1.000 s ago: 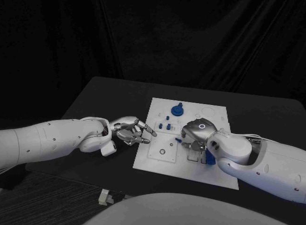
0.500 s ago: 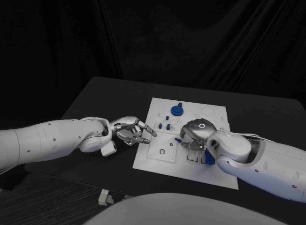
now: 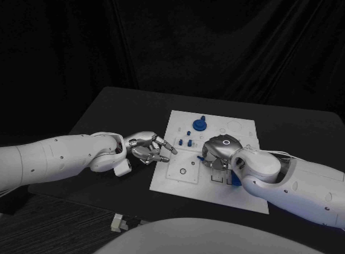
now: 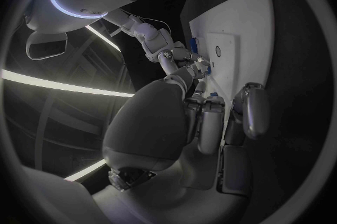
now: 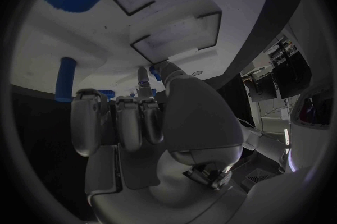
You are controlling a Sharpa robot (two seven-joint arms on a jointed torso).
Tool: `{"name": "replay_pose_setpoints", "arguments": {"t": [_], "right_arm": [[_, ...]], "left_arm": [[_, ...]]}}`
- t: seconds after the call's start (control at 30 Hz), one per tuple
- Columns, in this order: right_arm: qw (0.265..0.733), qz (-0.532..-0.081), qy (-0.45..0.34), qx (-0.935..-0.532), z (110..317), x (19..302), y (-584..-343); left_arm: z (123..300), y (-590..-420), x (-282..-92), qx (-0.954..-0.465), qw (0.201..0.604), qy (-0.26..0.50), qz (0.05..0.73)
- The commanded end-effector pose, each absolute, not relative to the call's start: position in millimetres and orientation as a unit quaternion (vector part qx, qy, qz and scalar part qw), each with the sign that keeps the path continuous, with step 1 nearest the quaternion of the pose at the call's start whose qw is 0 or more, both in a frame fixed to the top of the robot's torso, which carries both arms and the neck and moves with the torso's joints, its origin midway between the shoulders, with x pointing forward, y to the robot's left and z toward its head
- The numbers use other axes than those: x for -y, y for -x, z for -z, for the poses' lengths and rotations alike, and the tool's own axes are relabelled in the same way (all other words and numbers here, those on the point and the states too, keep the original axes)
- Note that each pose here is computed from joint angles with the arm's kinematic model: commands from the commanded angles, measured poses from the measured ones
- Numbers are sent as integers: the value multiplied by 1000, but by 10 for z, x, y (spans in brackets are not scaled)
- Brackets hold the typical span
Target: Assemble the parts on the task board
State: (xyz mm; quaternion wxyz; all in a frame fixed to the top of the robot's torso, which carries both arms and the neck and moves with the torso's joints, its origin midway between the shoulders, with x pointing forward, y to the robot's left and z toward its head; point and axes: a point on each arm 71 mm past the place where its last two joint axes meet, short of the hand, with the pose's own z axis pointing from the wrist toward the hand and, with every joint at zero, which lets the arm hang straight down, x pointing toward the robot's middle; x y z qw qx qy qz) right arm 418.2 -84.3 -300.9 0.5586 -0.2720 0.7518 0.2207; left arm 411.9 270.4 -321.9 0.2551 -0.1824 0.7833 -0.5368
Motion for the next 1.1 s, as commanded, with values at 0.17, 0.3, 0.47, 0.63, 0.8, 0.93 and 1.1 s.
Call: {"name": "replay_pose_setpoints", "arguments": {"t": [0.17,0.3,0.47,0.63,0.8,0.93,1.1], "right_arm": [[561,-233,267,-748,3048,817,-4161],[561,-232,266,-748,3055,811,-4168],[559,-230,268,-750,3067,807,-4176],[549,-239,263,-756,3086,798,-4167],[548,-247,258,-757,3087,800,-4157],[553,-252,253,-753,3074,814,-4153],[565,-260,251,-742,3020,844,-4143]], "left_arm": [[3210,-4112,-2691,-780,250,182,544],[3211,-4113,-2687,-780,249,182,544],[3212,-4114,-2685,-780,249,182,544],[3212,-4115,-2679,-780,249,181,545],[3212,-4116,-2672,-780,248,181,546],[3212,-4117,-2661,-779,248,180,547],[3207,-4122,-2635,-776,250,178,551]]}}
